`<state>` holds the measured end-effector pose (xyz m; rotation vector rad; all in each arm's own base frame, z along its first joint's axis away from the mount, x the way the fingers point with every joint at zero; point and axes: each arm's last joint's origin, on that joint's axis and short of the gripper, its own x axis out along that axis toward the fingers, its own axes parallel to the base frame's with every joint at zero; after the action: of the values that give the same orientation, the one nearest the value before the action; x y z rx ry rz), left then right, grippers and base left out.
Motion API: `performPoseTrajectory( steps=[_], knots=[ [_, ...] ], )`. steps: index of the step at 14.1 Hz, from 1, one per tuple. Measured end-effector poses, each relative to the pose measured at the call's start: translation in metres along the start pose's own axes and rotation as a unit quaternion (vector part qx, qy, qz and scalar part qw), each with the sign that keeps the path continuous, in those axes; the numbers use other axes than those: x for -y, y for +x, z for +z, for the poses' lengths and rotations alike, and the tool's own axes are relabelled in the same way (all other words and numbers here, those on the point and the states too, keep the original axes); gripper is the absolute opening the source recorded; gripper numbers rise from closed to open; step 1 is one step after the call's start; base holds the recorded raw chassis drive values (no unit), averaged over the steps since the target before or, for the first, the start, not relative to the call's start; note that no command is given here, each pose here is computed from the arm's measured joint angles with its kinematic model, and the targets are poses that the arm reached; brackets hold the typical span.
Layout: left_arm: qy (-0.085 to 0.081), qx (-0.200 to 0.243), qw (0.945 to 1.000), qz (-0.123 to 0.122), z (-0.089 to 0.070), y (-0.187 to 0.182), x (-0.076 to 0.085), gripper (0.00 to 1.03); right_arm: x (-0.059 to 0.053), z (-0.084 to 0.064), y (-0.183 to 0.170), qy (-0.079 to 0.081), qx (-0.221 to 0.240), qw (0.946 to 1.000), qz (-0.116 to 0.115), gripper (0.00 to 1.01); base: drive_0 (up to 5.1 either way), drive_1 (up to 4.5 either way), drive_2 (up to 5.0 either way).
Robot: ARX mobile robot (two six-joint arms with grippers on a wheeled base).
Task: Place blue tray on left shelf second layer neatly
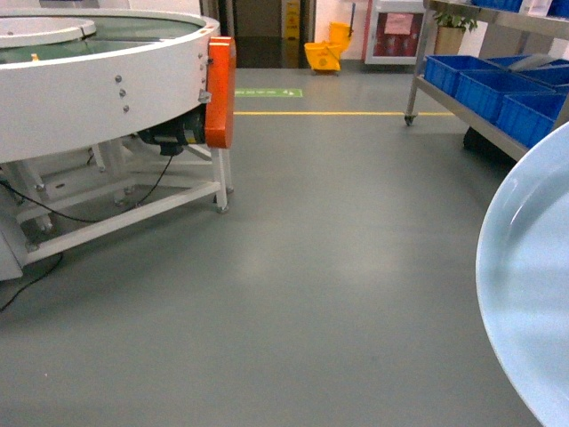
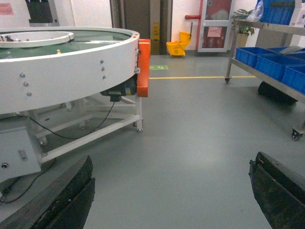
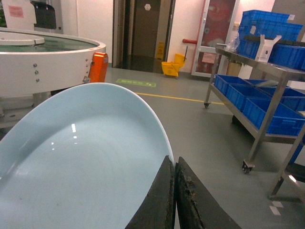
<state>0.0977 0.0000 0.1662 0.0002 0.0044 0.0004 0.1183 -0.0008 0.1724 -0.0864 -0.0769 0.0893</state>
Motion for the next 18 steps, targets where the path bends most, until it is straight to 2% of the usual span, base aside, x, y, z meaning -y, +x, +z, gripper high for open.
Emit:
performPoseTrajectory(
  steps=[18],
  knots=[
    [0.000,0.000,1.0000,0.001,0.0000,0.0000,0.0000,0.98,0.0000,0.0003,-0.0001,0.000,0.002,1.0000,0.000,0.02,0.2,4.55,-4.1]
  ],
)
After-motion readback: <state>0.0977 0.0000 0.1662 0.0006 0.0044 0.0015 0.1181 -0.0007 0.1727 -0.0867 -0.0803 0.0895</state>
